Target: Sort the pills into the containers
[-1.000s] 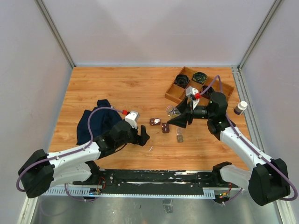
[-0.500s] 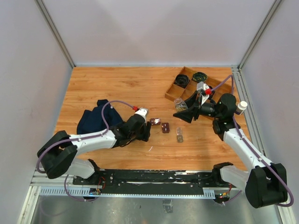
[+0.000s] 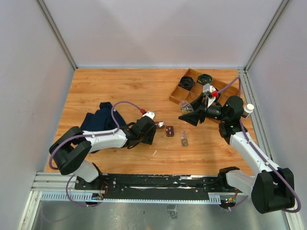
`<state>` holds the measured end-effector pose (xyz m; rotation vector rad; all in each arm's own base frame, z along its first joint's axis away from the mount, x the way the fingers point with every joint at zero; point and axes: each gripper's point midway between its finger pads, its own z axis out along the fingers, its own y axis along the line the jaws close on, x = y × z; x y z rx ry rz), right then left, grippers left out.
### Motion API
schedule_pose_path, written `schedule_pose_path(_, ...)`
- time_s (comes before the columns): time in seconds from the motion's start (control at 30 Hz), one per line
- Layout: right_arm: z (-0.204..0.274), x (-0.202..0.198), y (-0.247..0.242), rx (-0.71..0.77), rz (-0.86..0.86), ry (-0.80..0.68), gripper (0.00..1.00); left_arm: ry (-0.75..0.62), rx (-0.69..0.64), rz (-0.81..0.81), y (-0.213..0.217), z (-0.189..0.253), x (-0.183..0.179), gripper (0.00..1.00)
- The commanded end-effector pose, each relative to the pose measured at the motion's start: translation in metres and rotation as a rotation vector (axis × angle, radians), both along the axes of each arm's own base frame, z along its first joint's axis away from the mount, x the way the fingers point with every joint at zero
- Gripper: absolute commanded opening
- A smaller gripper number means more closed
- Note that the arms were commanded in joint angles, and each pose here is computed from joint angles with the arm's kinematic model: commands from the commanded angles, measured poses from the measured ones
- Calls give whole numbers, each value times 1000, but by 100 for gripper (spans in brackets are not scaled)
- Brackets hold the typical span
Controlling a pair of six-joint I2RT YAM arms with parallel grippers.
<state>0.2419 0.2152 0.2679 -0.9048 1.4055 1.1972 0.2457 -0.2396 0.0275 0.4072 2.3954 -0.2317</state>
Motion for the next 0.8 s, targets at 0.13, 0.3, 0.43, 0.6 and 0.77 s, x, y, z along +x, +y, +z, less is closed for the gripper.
schedule_pose_path(0.13,11,0,-5,10,-1,-35,1,9,0,0,-6,-1,5,58)
schedule_pose_path(0.3,11,0,-5,10,-3,-34,1,21,12,1,-7,-4,3,57)
schedule_pose_path(0.43,11,0,-6,10,-6,-33,1,26,29,1,-7,-6,1,57)
schedule_pose_path(0.6,10,1,-6,10,-7,-32,1,38,38,-3,-8,-7,-2,52)
schedule_pose_path(0.77,10,1,-7,11,-12,-28,1,38,44,2,-6,-4,-4,54)
